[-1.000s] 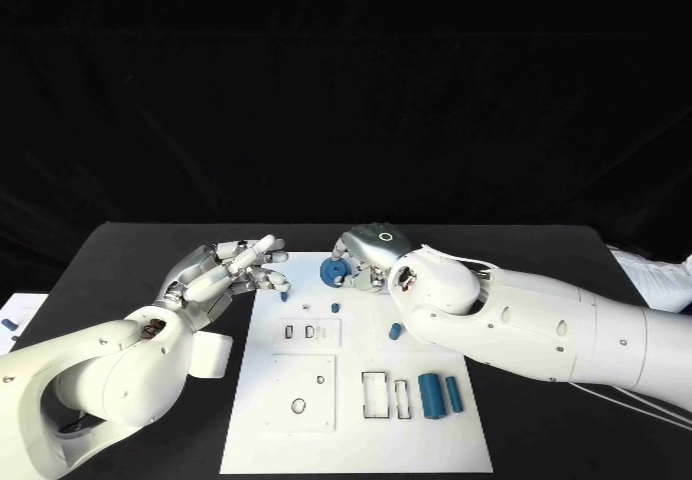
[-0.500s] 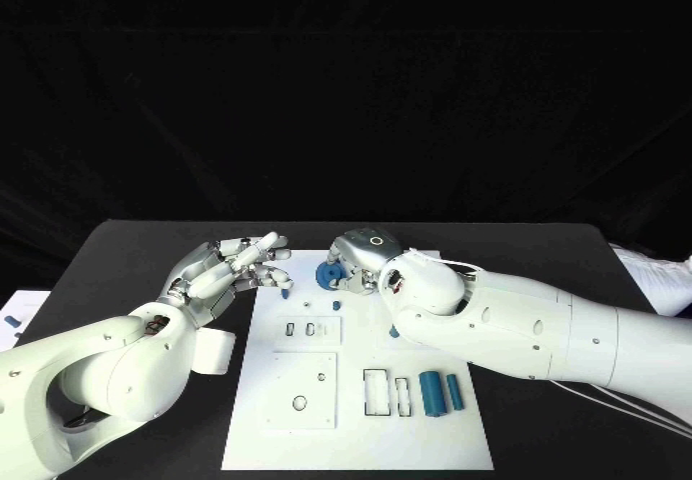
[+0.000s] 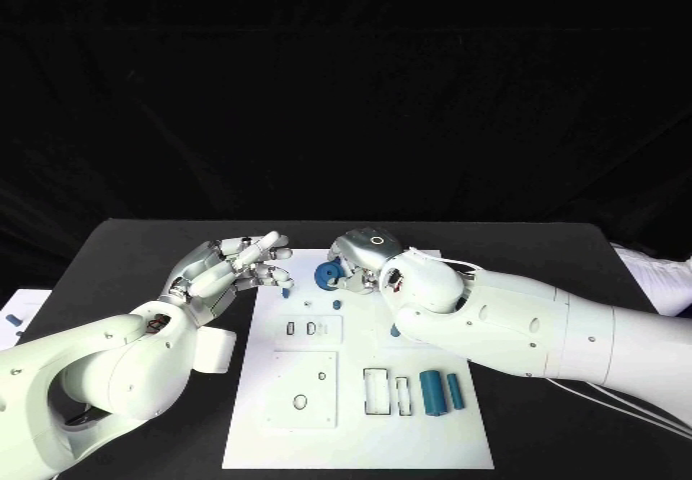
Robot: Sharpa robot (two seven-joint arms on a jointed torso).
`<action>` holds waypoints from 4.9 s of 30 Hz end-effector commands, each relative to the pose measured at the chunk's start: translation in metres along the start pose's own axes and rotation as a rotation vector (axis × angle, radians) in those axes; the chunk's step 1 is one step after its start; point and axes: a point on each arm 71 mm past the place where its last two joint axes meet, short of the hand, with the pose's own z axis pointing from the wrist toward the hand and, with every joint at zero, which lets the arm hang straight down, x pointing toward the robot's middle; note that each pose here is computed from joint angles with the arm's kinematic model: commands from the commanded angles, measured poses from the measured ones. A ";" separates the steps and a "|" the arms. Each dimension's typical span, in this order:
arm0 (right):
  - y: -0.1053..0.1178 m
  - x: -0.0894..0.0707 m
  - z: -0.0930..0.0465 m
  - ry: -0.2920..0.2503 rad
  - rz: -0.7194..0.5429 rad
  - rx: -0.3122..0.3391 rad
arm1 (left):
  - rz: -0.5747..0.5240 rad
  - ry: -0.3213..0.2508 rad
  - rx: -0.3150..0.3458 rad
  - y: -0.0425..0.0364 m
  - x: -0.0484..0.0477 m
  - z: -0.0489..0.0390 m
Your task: Assemble the parts on the task board
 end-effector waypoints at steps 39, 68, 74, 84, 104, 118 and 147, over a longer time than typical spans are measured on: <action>-0.136 -0.037 -0.088 -0.049 0.490 0.035 | -0.007 0.006 -0.002 0.0018 -0.0044 0.0012; -0.182 0.008 -0.107 0.029 0.430 0.152 | -0.004 -0.002 -0.008 0.0055 -0.0077 0.0031; -0.182 0.015 -0.103 0.052 0.432 0.159 | -0.005 -0.001 -0.008 0.0056 -0.0076 0.0031; -0.180 0.022 -0.101 0.073 0.434 0.160 | -0.003 -0.004 -0.009 0.0055 -0.0089 0.0029; -0.179 0.021 -0.099 0.052 0.436 0.164 | -0.002 -0.008 -0.015 0.0056 -0.0103 0.0022; -0.161 0.012 -0.095 0.004 0.493 0.173 | 0.001 -0.014 -0.017 0.0058 -0.0133 0.0024; 0.005 0.018 -0.042 0.148 0.235 -0.113 | 0.006 -0.034 -0.018 0.0092 -0.0219 0.0101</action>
